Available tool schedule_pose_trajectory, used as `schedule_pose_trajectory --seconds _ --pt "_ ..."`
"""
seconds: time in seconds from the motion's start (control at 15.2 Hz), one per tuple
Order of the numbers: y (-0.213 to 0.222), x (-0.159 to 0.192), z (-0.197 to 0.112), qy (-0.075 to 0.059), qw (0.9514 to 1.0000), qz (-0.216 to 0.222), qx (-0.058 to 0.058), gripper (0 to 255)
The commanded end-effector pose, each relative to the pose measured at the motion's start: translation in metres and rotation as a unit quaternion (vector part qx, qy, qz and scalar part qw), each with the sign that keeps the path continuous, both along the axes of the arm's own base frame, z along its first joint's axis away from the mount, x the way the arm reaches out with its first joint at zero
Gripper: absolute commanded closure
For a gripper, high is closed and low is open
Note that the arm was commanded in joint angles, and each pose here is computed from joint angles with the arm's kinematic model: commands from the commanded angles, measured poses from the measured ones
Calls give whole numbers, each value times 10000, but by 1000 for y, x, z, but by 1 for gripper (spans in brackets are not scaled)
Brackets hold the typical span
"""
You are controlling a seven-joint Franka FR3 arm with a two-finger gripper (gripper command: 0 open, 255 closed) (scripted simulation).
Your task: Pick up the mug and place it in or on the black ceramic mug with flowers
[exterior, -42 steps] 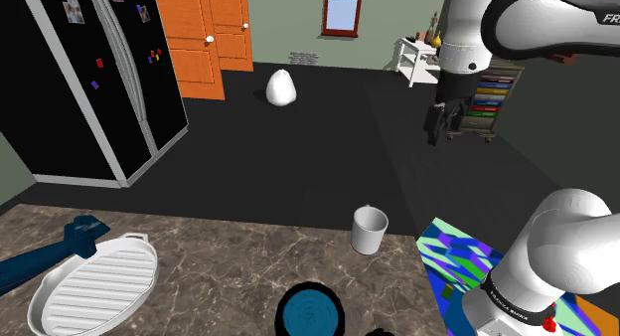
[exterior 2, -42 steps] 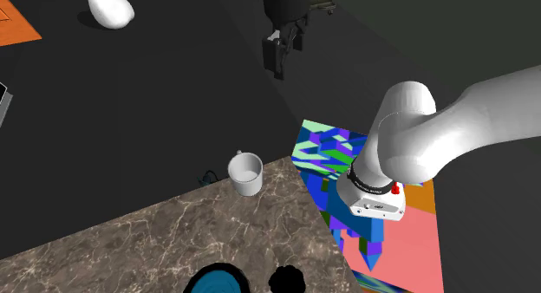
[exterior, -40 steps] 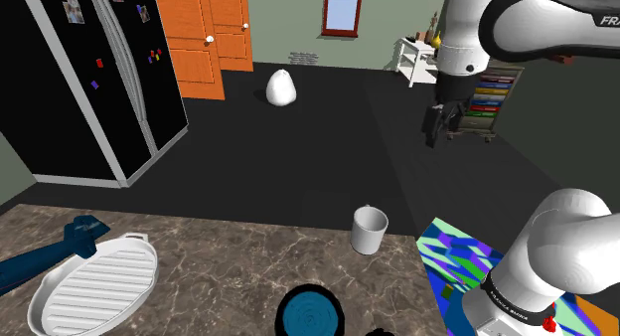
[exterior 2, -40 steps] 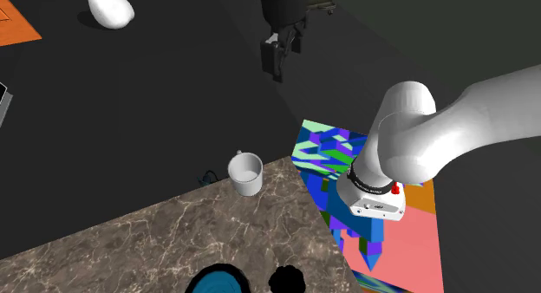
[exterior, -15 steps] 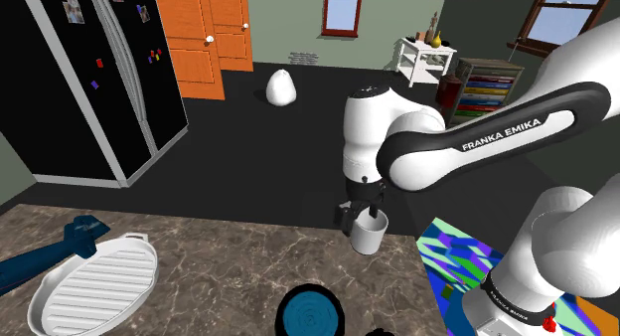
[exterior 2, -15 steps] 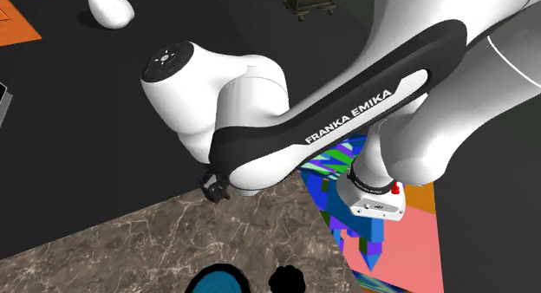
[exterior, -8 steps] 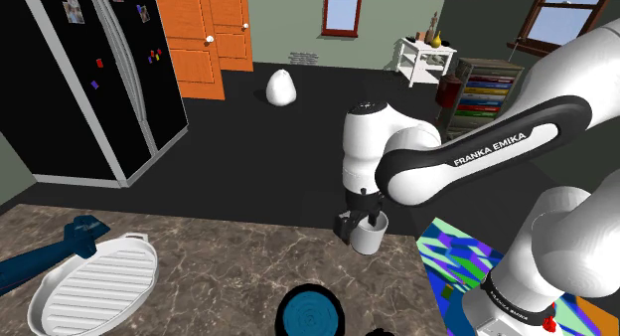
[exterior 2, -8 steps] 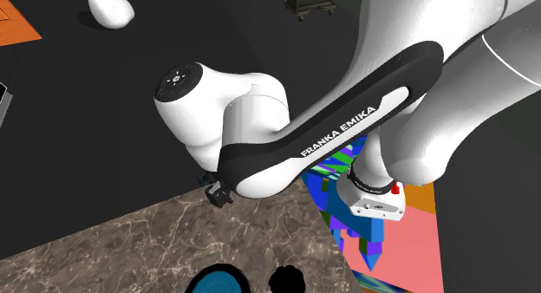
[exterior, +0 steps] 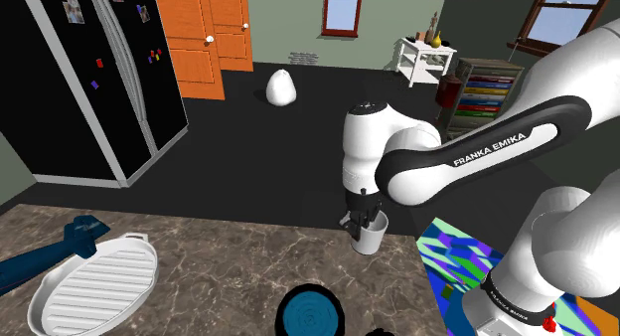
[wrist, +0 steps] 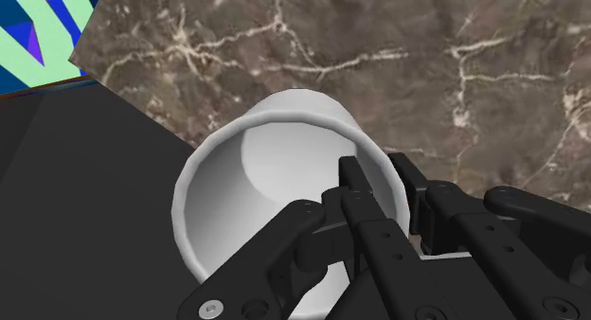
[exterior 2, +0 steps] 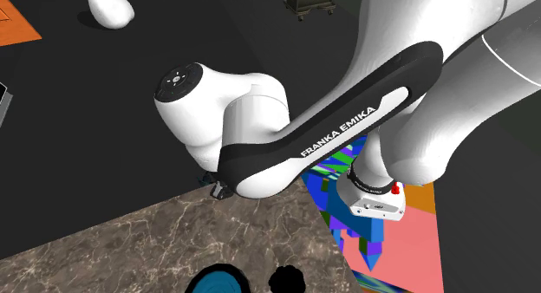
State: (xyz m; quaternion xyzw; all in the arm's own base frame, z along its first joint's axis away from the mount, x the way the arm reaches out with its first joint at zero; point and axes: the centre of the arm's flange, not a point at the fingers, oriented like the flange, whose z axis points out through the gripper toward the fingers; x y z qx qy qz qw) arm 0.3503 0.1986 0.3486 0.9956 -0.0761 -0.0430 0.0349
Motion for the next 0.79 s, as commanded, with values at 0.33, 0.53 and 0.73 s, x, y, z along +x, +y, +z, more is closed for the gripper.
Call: schedule_pose_trajectory --seconds 0.33,0.53,0.73 --pt "0 0 0 0 10000 0 0 255" --pt "0 0 11 0 10000 0 0 255" --pt "0 0 26 0 10000 0 0 255"
